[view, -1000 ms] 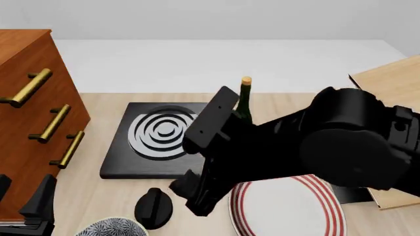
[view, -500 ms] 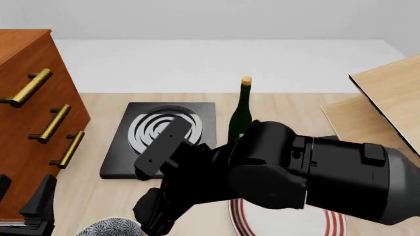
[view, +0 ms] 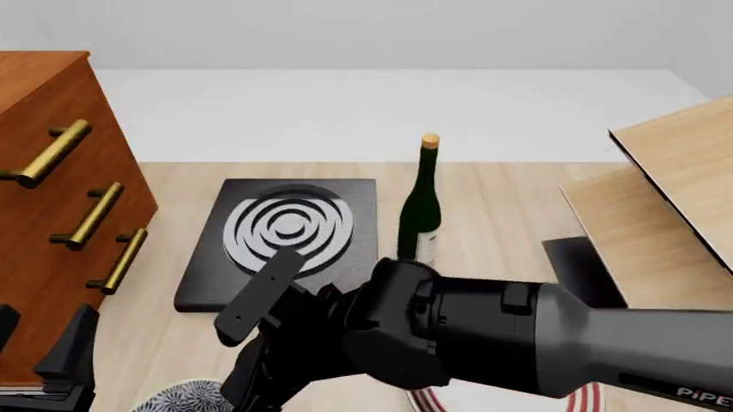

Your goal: Pick up the akita bowl and put it on the plate.

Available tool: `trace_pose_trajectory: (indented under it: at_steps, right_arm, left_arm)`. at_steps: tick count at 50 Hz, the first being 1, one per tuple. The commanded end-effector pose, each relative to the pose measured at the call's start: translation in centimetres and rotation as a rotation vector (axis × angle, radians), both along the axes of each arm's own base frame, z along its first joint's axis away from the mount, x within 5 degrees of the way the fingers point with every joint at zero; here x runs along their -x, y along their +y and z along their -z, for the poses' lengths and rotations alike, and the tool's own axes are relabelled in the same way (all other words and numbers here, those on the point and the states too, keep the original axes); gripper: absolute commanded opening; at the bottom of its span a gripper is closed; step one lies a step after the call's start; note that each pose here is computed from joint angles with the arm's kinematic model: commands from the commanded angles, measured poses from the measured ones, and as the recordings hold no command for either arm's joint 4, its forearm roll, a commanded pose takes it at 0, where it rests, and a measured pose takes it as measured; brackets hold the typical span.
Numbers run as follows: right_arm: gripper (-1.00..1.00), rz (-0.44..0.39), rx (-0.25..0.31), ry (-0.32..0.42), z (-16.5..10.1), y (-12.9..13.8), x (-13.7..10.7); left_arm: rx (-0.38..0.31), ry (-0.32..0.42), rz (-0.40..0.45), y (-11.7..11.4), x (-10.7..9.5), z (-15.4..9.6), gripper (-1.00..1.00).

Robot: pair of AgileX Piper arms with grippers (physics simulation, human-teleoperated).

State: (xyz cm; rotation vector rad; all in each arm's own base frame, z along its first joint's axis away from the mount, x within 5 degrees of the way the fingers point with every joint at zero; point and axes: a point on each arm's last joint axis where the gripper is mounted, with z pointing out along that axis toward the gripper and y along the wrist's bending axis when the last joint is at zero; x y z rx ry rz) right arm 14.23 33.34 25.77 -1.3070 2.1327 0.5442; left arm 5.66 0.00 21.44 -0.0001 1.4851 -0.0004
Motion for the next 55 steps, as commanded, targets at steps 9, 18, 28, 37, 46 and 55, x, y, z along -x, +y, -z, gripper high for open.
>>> trace_pose_trajectory:
  at_steps: [9,18,28,37,46,55]
  right_arm:
    - [1.00,0.004,0.010,0.041,3.0,1.7,0.8]
    - [1.00,0.009,0.014,0.063,4.6,2.2,1.3]
    - [1.00,0.024,0.020,0.091,7.1,2.5,1.8]
    - [1.00,0.031,0.027,0.101,8.4,2.6,1.8]
    - [1.00,0.045,0.052,0.106,9.9,2.4,1.2]
    - [1.00,0.052,0.060,0.105,10.4,2.4,0.8]
  left_arm:
    - [0.000,0.000,0.000,0.0,0.0,0.0,1.00]
    - [0.000,0.000,0.000,0.0,0.0,0.0,1.00]
    - [0.000,0.000,0.000,0.0,0.0,0.0,1.00]
    - [0.000,0.000,0.000,0.0,0.0,0.0,1.00]
    - [0.000,0.000,0.000,0.0,0.0,0.0,1.00]
    - [0.000,0.000,0.000,0.0,0.0,0.0,1.00]
